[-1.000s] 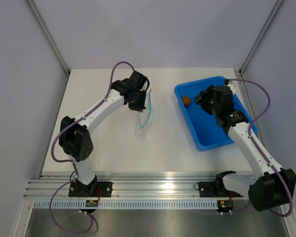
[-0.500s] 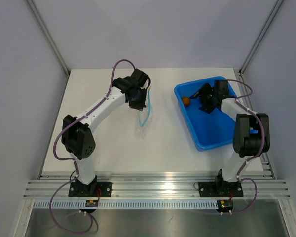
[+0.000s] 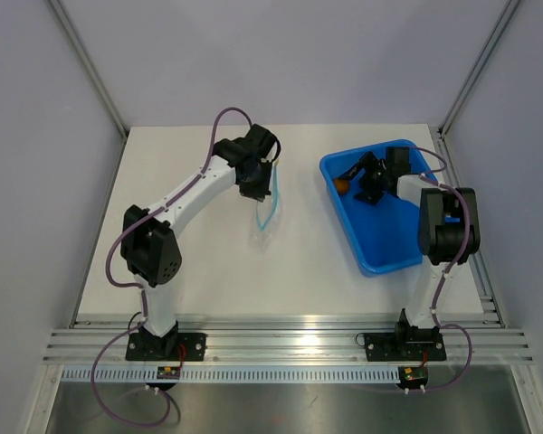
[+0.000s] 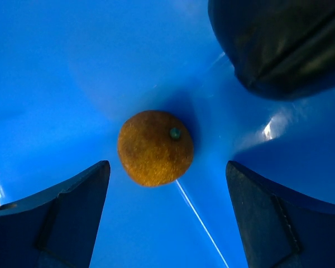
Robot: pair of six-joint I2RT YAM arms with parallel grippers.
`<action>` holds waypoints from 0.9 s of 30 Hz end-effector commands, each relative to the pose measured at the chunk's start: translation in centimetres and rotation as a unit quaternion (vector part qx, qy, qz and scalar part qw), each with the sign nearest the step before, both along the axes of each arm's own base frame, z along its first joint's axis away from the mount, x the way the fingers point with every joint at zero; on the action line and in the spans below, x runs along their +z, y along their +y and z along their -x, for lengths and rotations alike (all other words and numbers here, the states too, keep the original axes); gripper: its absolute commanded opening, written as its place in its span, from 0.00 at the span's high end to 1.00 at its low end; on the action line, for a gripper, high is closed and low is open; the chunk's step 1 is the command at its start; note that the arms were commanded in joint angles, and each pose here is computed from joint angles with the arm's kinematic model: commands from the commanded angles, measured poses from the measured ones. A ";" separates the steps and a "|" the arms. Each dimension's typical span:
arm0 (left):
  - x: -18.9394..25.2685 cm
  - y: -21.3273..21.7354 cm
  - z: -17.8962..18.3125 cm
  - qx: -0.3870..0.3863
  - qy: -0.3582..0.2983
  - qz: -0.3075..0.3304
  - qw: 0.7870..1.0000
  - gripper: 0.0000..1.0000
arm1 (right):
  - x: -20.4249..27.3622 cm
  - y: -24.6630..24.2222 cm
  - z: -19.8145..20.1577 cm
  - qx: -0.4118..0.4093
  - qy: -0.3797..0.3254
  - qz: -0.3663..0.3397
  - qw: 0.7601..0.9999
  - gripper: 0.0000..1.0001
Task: Place the food in the zip-top bag and seal the zipper
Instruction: Adjust the fake vegetable in the bin.
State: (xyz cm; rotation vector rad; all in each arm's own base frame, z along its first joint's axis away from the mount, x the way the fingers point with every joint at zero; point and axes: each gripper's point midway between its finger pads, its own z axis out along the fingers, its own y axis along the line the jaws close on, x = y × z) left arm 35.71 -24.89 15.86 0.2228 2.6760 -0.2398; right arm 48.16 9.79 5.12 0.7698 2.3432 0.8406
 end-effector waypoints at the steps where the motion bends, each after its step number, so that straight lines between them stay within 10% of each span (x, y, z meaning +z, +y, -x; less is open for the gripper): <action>1: 1.5 -0.7 -1.4 0.001 -0.030 0.001 1.000 1.00 | 1.2 0.7 -1.9 0.025 -0.037 -0.005 0.999 0.09; 8: 1.0 -2.2 -1.6 0.013 -0.028 0.011 0.999 1.00 | -0.2 0.9 -2.4 0.027 -0.025 -0.014 0.999 0.14; 15: 0.7 -3.5 -2.3 0.025 -0.032 0.014 0.999 1.00 | -0.1 0.9 -2.0 0.028 -0.025 -0.014 0.999 0.41; 19: 1.2 -4.0 -2.5 0.027 -0.038 0.019 0.999 1.00 | 0.4 0.6 -1.6 0.019 -0.028 -0.009 0.999 0.73; 27: 1.5 -4.4 -2.3 0.032 -0.043 0.023 0.998 1.00 | 2.6 -0.4 0.6 -0.004 -0.038 0.014 0.999 0.74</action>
